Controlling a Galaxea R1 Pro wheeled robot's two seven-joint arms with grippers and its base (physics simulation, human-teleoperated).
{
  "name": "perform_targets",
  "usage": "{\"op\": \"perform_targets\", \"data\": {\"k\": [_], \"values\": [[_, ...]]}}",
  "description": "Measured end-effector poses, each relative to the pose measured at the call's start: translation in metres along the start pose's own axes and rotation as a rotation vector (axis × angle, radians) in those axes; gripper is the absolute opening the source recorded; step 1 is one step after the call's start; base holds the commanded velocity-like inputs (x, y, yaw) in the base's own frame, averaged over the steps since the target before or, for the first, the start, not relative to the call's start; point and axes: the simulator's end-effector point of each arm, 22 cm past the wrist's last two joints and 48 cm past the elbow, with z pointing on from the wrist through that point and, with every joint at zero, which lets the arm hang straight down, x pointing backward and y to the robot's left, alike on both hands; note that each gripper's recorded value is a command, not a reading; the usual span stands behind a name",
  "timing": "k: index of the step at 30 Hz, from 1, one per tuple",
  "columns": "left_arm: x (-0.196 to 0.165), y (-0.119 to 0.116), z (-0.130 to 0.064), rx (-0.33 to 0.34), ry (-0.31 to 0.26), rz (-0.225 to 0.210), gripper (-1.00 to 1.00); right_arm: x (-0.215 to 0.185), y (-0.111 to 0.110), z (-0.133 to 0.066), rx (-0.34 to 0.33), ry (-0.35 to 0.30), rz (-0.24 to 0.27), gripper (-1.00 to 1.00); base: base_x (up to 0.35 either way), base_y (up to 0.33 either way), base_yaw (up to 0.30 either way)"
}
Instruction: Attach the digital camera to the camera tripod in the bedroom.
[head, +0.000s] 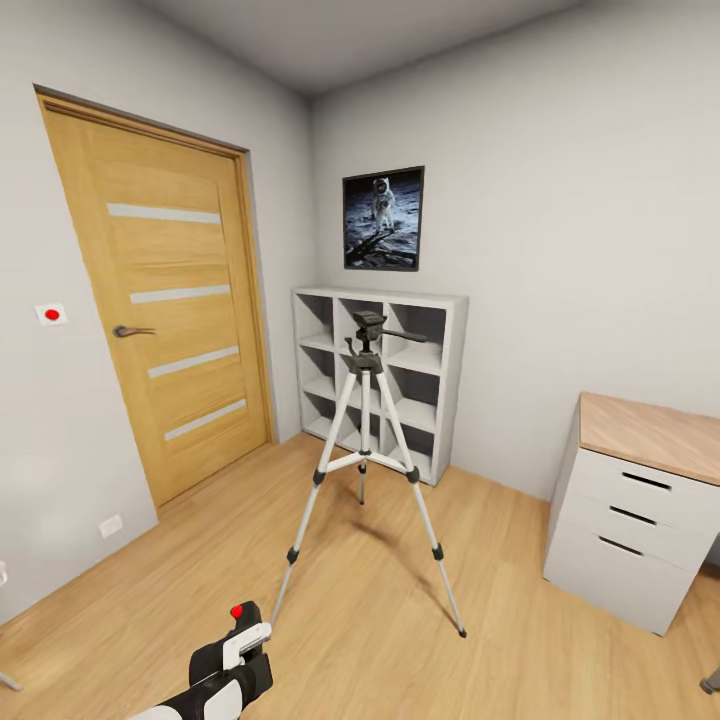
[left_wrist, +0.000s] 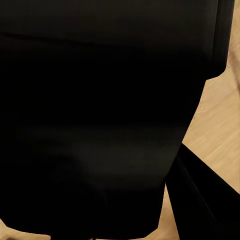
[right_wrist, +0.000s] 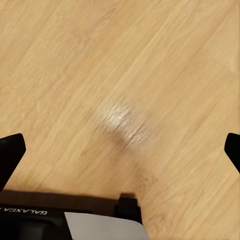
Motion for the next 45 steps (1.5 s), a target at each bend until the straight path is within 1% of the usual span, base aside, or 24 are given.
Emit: {"op": "perform_targets", "data": {"k": [17, 18, 22, 25, 27, 31, 32, 36, 39, 45], "values": [[0.000, 0.000, 0.000, 0.001, 0.000, -0.001, -1.00, 0.000, -0.002, 0.000, 0.002, 0.000, -0.002, 1.00, 0.000, 0.000, 0.000], [0.000, 0.000, 0.000, 0.001, 0.000, -0.001, -1.00, 0.000, -0.002, 0.000, 0.003, 0.000, -0.001, 1.00, 0.277, 0.000, 0.000], [-0.001, 0.009, 0.000, -0.033, -0.002, -0.002, -1.00, 0.001, -0.002, 0.000, 0.003, 0.003, 0.002, 1.00, 0.307, 0.000, 0.000], [-0.002, 0.011, 0.000, -0.037, -0.003, -0.004, -1.00, 0.000, -0.002, -0.001, 0.003, 0.001, 0.001, 1.00, 0.318, 0.000, 0.000], [-0.003, 0.014, 0.000, -0.042, -0.003, -0.017, -1.00, 0.000, -0.002, -0.001, 0.003, -0.001, 0.000, 1.00, 0.319, -0.025, 0.000], [-0.007, 0.025, 0.000, -0.057, -0.007, -0.069, -1.00, -0.001, -0.003, -0.001, 0.004, -0.004, 0.001, 1.00, 0.319, -0.063, 0.002], [-0.009, 0.031, 0.000, -0.065, -0.009, -0.087, -1.00, -0.001, -0.003, -0.001, 0.004, -0.004, 0.001, 1.00, 0.319, -0.074, 0.027], [-0.018, 0.053, 0.000, -0.092, -0.021, -0.131, -1.00, -0.001, -0.004, -0.001, 0.006, -0.006, 0.007, 1.00, 0.319, -0.080, 0.171], [-0.020, 0.058, -0.001, -0.099, -0.023, -0.141, -1.00, -0.001, -0.008, -0.001, 0.011, -0.006, 0.010, 1.00, 0.319, -0.083, 0.250], [-0.021, 0.061, -0.001, -0.104, -0.025, -0.146, -1.00, -0.001, -0.015, -0.001, 0.020, -0.006, 0.011, 1.00, 0.319, -0.084, 0.269]]}}
